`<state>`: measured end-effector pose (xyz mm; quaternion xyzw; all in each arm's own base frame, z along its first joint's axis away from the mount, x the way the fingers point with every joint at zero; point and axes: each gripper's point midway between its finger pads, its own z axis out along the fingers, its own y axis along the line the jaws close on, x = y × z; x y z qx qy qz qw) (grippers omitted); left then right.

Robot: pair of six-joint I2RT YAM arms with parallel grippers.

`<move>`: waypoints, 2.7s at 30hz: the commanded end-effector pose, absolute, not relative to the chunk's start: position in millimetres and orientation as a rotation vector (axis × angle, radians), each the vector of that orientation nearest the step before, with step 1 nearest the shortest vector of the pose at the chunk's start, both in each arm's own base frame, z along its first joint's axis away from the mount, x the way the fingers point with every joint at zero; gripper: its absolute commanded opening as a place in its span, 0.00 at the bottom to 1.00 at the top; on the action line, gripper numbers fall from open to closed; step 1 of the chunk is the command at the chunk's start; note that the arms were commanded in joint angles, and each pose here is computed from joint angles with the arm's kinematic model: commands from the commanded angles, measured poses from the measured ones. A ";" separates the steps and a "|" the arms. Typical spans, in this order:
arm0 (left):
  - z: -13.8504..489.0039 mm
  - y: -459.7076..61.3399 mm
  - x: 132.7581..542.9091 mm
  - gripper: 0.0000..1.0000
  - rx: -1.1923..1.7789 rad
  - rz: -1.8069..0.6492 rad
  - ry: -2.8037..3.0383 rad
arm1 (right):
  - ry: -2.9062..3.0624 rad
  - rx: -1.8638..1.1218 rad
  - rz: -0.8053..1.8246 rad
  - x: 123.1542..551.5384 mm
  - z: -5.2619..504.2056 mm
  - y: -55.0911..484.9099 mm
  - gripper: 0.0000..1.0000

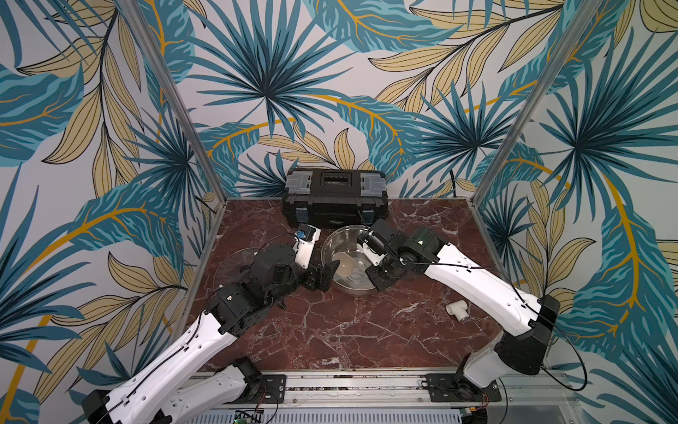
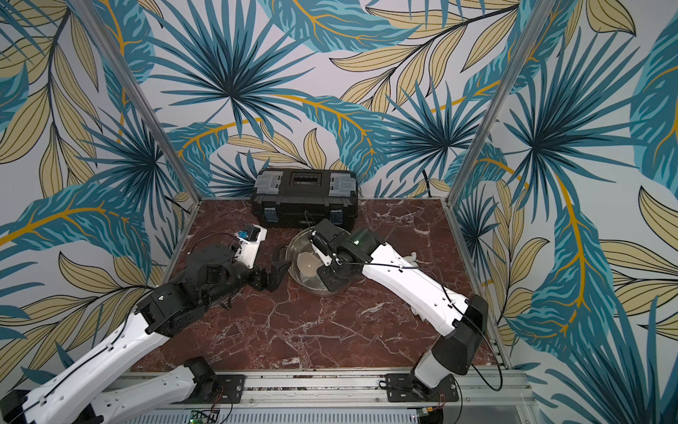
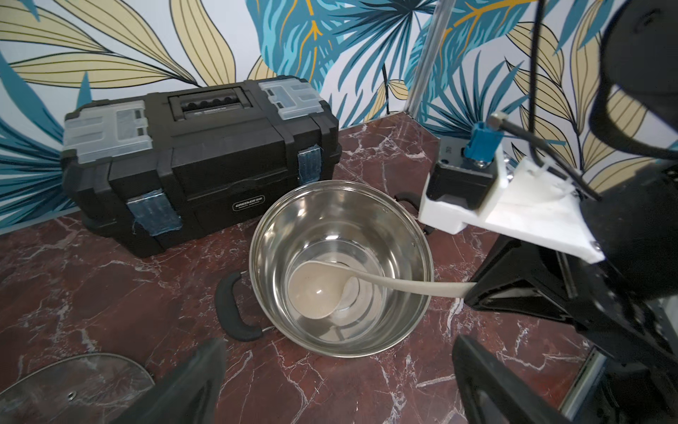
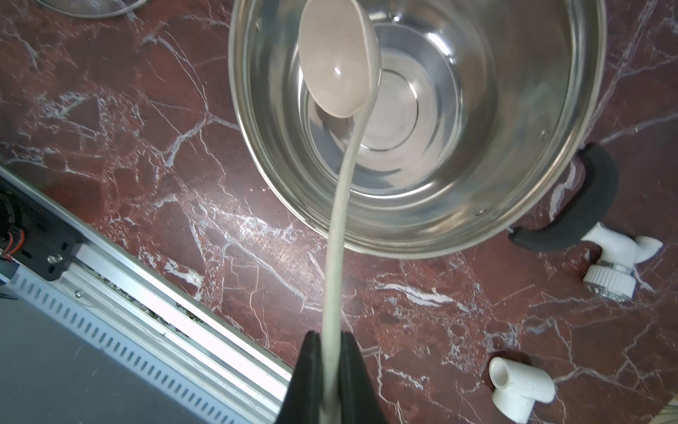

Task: Stir the soup with a spoon
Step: Stir the soup in the pan with a stick.

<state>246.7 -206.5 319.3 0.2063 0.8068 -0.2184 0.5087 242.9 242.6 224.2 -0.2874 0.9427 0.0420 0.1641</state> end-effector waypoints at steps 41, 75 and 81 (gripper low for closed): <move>285.9 -232.5 224.6 1.00 0.689 -0.672 1.982 | 2.713 -0.876 0.180 252.3 216.9 260.0 0.00; 289.9 -236.1 228.1 1.00 0.649 -0.701 1.984 | 2.607 -0.710 -0.389 303.4 217.8 196.5 0.00; 288.6 -234.9 229.5 1.00 0.638 -0.693 1.988 | 2.618 -0.754 -0.169 304.9 218.0 230.6 0.00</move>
